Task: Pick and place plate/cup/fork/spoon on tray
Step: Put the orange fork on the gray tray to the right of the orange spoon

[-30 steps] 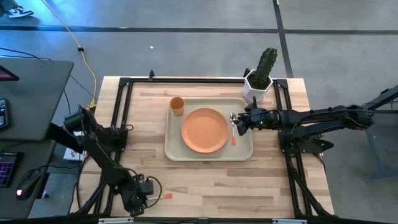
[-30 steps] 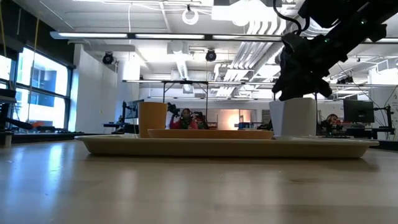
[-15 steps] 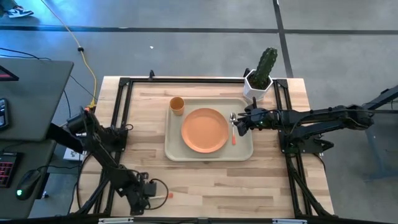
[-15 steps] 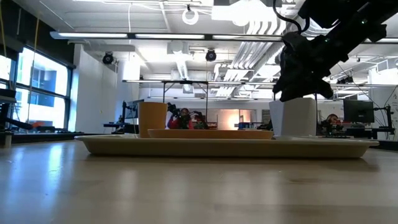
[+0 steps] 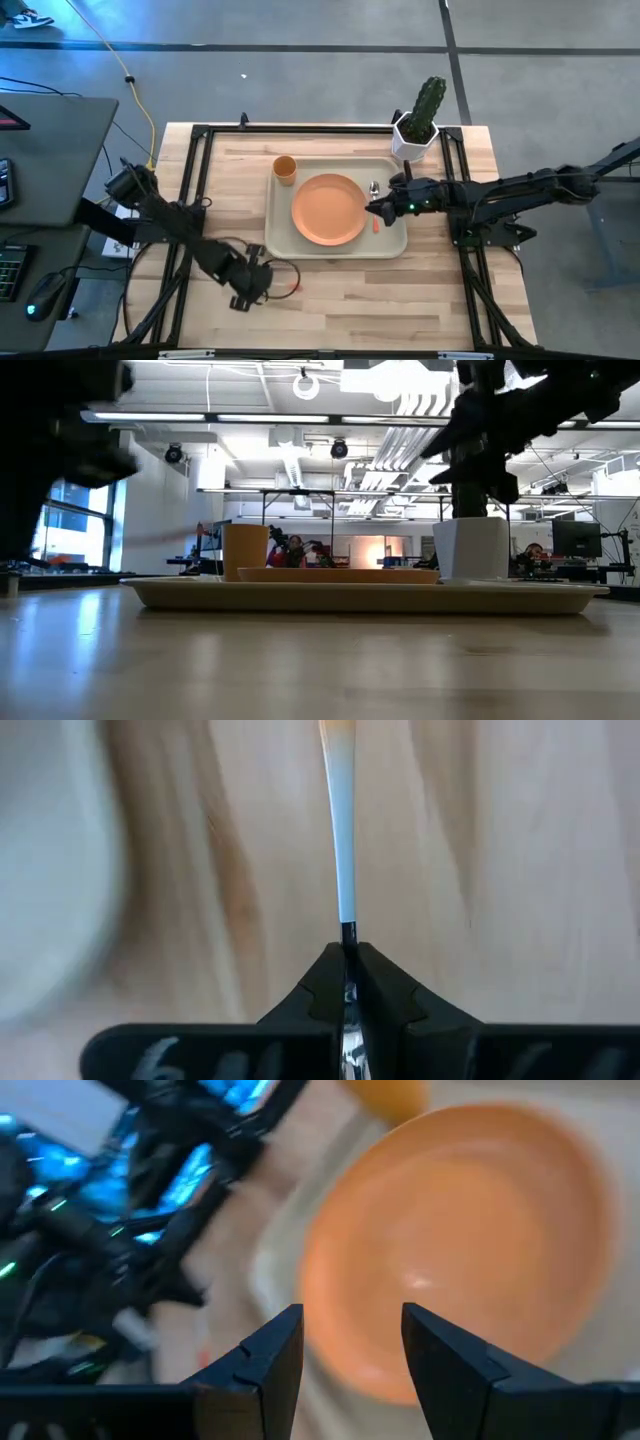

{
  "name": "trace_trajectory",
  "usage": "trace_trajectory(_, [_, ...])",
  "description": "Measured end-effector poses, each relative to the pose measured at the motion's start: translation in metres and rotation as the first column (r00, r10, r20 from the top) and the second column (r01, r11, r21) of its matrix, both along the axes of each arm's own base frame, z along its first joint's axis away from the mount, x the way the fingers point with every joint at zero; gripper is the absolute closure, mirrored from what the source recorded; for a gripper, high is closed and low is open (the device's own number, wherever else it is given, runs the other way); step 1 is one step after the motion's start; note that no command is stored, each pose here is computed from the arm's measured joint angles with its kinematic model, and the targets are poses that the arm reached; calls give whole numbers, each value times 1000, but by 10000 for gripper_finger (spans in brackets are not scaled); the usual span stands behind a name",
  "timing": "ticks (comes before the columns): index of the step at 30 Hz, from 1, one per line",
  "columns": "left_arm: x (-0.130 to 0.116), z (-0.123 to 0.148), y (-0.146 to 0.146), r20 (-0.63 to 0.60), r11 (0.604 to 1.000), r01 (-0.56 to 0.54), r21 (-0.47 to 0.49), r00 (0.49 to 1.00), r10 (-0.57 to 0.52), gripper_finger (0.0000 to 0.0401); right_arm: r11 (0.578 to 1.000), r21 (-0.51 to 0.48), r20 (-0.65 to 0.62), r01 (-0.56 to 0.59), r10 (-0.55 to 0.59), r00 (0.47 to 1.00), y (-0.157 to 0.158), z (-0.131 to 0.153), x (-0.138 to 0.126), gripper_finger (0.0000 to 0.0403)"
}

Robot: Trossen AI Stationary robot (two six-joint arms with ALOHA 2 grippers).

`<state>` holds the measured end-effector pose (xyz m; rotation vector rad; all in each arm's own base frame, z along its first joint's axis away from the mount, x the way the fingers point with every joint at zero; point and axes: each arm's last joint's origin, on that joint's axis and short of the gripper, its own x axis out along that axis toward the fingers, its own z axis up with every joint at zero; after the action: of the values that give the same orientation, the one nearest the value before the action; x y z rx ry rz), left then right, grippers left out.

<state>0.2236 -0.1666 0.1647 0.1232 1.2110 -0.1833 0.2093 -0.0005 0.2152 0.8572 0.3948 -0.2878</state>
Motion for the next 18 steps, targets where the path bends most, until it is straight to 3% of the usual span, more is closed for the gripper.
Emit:
trace_trajectory(6, [23,39,28,104,974,193,121,973,-206,395,979,159,96,-126,112,989,15,2,11,242])
trace_trajectory(12, [52,61,61,146,913,323,250,919,-365,395,927,340,58,-159,148,987,23,-16,28,242])
trace_trajectory(15, [64,68,78,144,884,367,291,896,-420,396,904,362,93,-226,206,974,29,-16,43,242])
trace_trajectory(18, [80,78,91,202,859,396,324,858,-472,396,904,320,124,-284,257,958,33,-2,63,242])
